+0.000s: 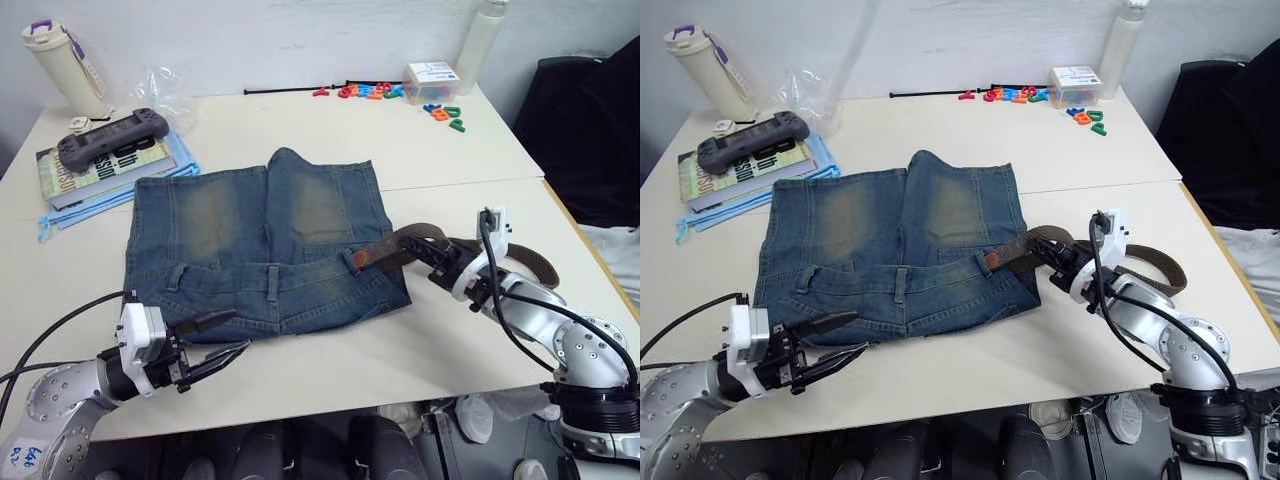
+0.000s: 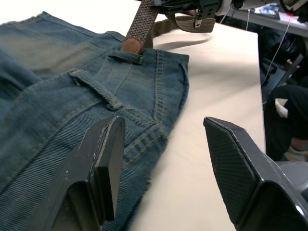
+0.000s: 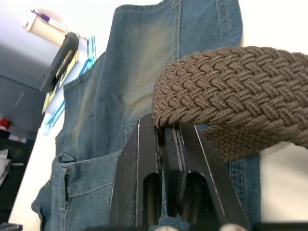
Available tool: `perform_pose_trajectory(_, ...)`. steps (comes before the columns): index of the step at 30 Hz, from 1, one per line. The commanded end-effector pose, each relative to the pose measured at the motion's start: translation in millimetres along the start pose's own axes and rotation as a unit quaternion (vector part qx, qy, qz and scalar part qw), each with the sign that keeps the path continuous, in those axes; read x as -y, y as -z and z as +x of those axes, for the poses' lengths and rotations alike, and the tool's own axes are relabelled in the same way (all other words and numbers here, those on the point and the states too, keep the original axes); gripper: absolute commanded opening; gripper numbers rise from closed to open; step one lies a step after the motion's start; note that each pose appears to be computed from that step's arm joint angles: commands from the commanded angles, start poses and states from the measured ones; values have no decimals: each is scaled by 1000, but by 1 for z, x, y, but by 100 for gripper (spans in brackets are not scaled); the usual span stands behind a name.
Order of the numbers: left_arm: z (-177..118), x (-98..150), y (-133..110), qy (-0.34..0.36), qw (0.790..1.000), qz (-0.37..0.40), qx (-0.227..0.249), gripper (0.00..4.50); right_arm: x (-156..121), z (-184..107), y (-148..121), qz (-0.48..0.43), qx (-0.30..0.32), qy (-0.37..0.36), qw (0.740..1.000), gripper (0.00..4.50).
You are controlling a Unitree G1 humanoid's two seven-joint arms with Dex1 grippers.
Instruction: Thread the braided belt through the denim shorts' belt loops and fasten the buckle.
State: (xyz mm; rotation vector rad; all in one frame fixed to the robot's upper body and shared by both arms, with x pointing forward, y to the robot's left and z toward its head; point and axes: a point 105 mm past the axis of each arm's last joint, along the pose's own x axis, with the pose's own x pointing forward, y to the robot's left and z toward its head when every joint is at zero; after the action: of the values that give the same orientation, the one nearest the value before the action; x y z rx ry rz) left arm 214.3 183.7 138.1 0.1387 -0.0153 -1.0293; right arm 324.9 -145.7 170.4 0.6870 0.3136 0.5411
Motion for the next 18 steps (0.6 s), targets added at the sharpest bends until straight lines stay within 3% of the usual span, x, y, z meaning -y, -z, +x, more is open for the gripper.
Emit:
perform_pose_trajectory(1,6,1,-8,11,1000,23,8,292,-8,5,3,-13,-13,-17,1000,0)
perform_pose_trajectory(10,34,-7,-17,11,999,43,22,292,-2,22,24,0,-59,-13,998,0)
perform_pose_trajectory(18,90,-1,-20,17,992,127,14,292,1,37,44,74,-92,-20,993,0)
